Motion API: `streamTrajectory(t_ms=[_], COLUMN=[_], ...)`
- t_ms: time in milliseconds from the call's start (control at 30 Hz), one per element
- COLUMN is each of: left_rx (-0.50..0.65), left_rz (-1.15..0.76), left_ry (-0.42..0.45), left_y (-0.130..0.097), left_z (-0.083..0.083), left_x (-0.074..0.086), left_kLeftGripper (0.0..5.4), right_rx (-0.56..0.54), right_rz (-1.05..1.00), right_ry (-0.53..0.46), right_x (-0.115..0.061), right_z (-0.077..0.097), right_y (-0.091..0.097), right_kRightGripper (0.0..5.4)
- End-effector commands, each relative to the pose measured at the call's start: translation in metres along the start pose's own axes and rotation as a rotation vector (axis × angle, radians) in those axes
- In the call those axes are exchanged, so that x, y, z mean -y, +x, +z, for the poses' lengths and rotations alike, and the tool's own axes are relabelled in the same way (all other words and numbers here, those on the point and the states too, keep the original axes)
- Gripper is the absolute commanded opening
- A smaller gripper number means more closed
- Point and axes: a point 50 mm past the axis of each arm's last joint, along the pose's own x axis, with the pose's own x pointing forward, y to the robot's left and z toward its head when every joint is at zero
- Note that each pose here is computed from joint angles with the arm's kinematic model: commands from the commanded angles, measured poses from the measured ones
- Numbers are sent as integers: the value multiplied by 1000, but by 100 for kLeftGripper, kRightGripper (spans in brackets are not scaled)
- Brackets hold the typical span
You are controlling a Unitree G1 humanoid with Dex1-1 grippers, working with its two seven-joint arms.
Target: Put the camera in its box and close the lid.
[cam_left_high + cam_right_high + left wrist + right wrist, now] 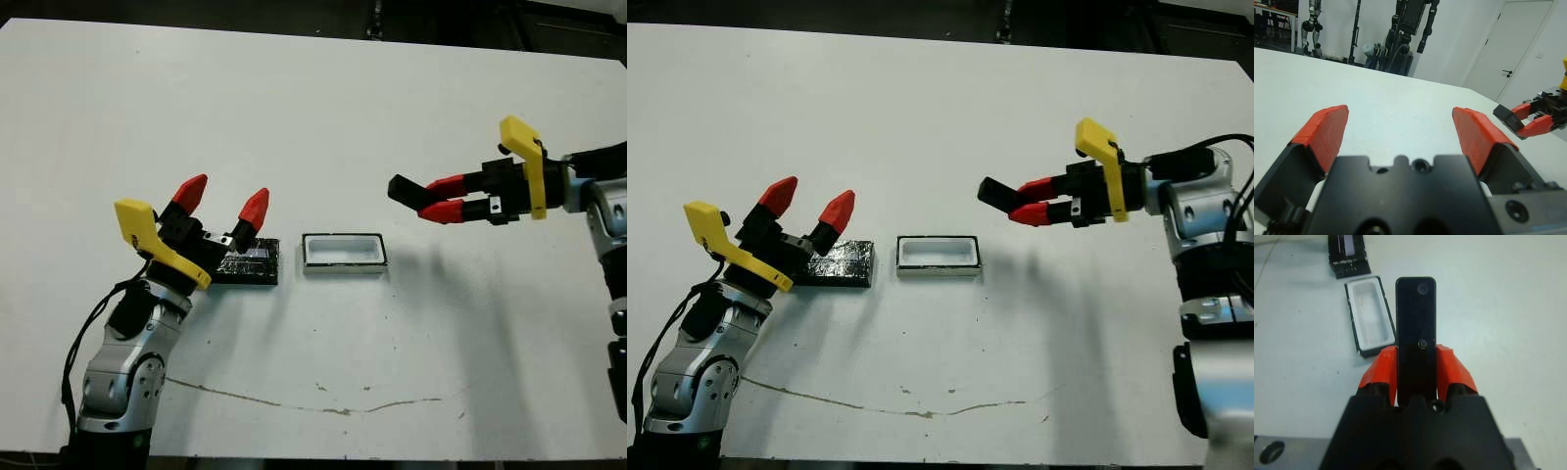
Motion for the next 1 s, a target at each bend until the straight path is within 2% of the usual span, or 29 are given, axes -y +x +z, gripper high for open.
streamTrajectory(t_ms=[33,267,467,567,1000], left_rx=[-18,-9,-14,-14,-11], left_rz=[20,12,21,23,20], left_ry=[6,12,14,12,5], left_y=[-3,-3,-3,-2,-2], left_z=[-2,-1,0,0,0], left_x=[-1,-2,-1,-1,-2], left_kLeftGripper=[540,540,540,540,540], right_rx=[19,37,-3,34,28], right_rz=[23,88,148,212,258], right_ry=[-34,-13,-55,-23,-9], right_x=[0,-5,-8,-11,-17], right_z=[12,18,28,26,19], right_y=[13,39,54,62,73], right_kRightGripper=[166,166,166,166,166])
